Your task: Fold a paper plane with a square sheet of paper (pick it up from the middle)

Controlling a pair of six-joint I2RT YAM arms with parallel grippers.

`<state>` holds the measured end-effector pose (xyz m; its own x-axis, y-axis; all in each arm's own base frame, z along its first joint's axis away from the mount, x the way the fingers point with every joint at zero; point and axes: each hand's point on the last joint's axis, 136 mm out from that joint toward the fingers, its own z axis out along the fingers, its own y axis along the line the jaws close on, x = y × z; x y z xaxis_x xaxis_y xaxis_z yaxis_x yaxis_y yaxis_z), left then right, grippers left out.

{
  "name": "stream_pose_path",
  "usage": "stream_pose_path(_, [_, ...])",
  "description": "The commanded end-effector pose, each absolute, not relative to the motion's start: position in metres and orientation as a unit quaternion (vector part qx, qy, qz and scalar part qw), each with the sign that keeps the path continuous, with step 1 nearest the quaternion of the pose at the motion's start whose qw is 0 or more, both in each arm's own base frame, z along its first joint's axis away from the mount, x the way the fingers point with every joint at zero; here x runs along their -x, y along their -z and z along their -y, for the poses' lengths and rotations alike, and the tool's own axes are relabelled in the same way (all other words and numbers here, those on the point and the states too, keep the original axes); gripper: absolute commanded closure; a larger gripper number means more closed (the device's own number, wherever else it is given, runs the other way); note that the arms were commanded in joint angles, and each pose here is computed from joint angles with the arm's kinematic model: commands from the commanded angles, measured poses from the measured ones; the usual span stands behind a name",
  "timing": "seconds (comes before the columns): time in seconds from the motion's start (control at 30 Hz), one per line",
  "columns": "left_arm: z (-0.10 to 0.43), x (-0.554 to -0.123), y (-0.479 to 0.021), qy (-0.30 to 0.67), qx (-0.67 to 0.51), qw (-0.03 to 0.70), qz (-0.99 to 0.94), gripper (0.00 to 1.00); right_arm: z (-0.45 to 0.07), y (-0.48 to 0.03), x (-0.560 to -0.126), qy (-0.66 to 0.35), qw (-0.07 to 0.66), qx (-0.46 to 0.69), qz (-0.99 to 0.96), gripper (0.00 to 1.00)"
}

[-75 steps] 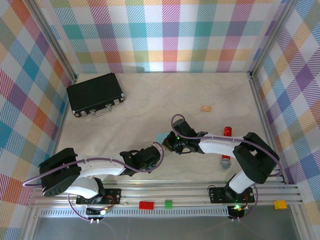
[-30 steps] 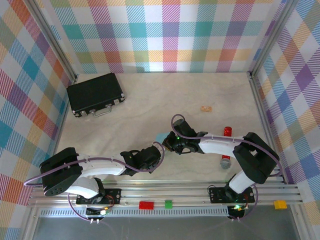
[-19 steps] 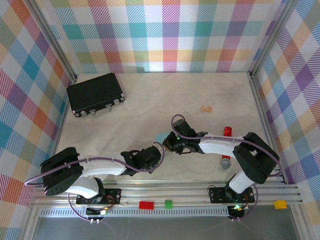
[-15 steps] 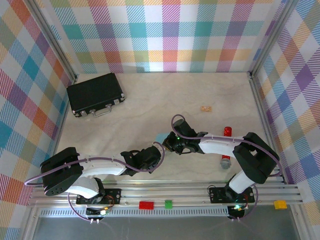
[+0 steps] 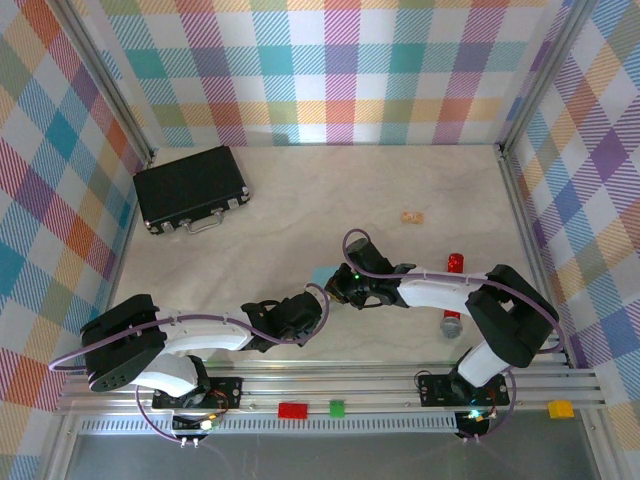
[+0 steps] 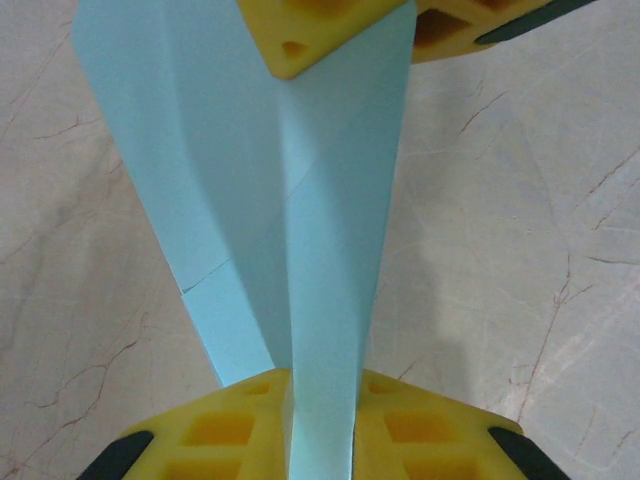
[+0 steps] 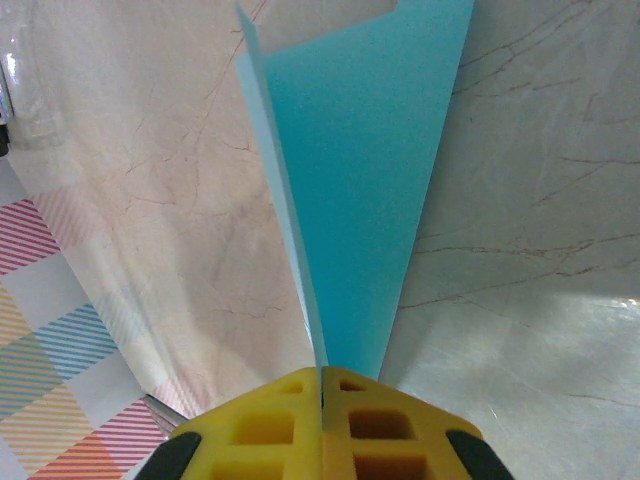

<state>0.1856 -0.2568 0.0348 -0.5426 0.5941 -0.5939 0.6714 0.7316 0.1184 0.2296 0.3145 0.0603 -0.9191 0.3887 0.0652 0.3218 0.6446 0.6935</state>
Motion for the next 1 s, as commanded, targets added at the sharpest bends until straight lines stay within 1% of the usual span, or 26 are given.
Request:
stream_pose_path(0.0, [0.252, -0.184, -0.026, 0.044, -0.367, 0.306, -0.877, 0.79, -0.313, -0.063, -0.229, -0.375, 0.049, -0.199, -0.904, 1.00])
stream_pose_path(0.07, [0.252, -0.183, -0.025, 0.042, -0.369, 0.303, -0.878, 0.80, -0.313, -0.062, -0.229, -0.375, 0.048, -0.199, -0.904, 1.00])
stream_pose_path(0.2, [0.252, -0.184, -0.026, 0.043, -0.367, 0.305, -0.878, 0.85, -0.313, -0.062, -0.228, -0.375, 0.049, -0.200, -0.904, 1.00])
stream_pose_path(0.27, [0.252, -0.184, -0.027, 0.044, -0.366, 0.308, -0.877, 0.86, -0.313, -0.062, -0.228, -0.375, 0.048, -0.199, -0.904, 1.00])
stream_pose_path(0.37, [0.253, -0.184, -0.029, 0.049, -0.366, 0.310, -0.876, 0.85, -0.313, -0.062, -0.228, -0.374, 0.048, -0.200, -0.904, 1.00])
stream_pose_path(0.53, [0.257, -0.183, -0.036, 0.065, -0.363, 0.317, -0.874, 0.77, -0.312, -0.061, -0.228, -0.373, 0.047, -0.201, -0.904, 1.00])
stream_pose_path(0.67, [0.258, -0.184, -0.038, 0.068, -0.362, 0.322, -0.872, 0.77, -0.313, -0.061, -0.228, -0.373, 0.047, -0.200, -0.905, 1.00])
stream_pose_path(0.83, [0.255, -0.184, -0.031, 0.057, -0.365, 0.313, -0.875, 0.82, -0.312, -0.060, -0.228, -0.373, 0.046, -0.201, -0.905, 1.00])
stream_pose_path(0.97, [0.254, -0.184, -0.027, 0.050, -0.365, 0.309, -0.877, 0.81, -0.313, -0.061, -0.228, -0.374, 0.046, -0.200, -0.904, 1.00])
